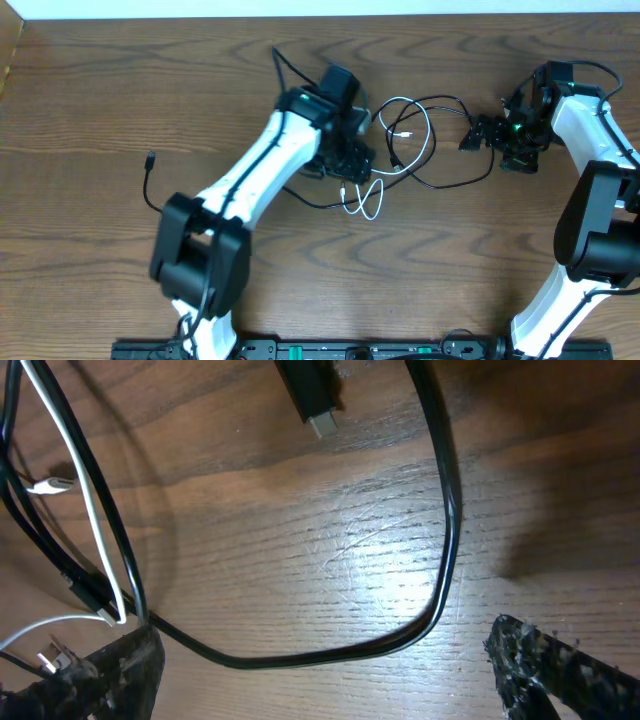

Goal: Untangle cables

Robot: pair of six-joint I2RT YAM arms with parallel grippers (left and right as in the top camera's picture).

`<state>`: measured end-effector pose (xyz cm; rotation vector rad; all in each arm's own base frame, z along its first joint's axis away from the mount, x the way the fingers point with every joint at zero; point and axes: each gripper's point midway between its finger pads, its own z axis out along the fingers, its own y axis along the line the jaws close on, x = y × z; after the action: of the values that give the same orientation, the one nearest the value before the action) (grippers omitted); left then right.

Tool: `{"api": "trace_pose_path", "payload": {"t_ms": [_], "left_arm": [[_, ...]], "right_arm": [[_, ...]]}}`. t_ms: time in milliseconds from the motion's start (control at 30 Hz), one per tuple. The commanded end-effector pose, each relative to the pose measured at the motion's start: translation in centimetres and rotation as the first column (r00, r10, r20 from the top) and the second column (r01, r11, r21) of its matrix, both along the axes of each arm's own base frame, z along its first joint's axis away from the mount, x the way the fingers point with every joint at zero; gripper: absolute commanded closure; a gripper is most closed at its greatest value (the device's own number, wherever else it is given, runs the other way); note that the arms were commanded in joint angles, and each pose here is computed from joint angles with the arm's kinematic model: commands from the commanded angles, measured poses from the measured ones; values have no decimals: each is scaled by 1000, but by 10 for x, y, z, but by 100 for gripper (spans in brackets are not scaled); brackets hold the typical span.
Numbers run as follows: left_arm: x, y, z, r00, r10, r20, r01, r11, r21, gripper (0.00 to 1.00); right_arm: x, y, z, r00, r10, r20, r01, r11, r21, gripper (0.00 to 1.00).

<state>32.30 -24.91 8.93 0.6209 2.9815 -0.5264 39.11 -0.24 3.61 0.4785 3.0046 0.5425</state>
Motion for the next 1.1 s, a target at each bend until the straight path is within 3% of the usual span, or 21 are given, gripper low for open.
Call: {"api": "trace_pose_path", "payload": {"t_ms": [0,200,267,300,367,500,600,700,867,1067], "left_arm": [[-15,-14,-25,997,-30,-73,31,999,10,28],[-10,-32,-42,997,-61,-54,60,998,-13,37],[-7,-36,-49,997,-64,-47,63,998,-16,46],[-5,-36,-52,997,-63,-43,63,998,-10,55],[4,-27,-57,999,-51,-1,51,997,50,92],[37,-8,-30,981,-44,191,13,987,161,92],[63,-15,38,922,-34,386,3,997,79,93],[79,-24,125,802,17,597,25,998,-60,94],[59,-23,251,605,111,788,135,962,-239,93],[26,-1,346,423,231,876,197,920,-338,92]], "right_arm": [[-2,4,-4,1000,15,-10,-15,1000,19,1],[-3,4,-4,1000,15,-12,-15,1000,19,1],[-3,4,-4,1000,15,-12,-15,1000,19,1],[-3,4,-4,1000,16,-12,-15,1000,19,1],[-3,4,-4,1000,19,-10,-19,1000,19,2],[-1,10,-2,999,34,4,-34,999,39,2],[1,16,-2,999,52,13,-53,998,37,2],[4,23,-2,997,70,28,-71,997,33,2],[6,34,-2,994,100,38,-101,994,30,3],[8,38,-2,993,110,47,-111,993,30,3]]}}
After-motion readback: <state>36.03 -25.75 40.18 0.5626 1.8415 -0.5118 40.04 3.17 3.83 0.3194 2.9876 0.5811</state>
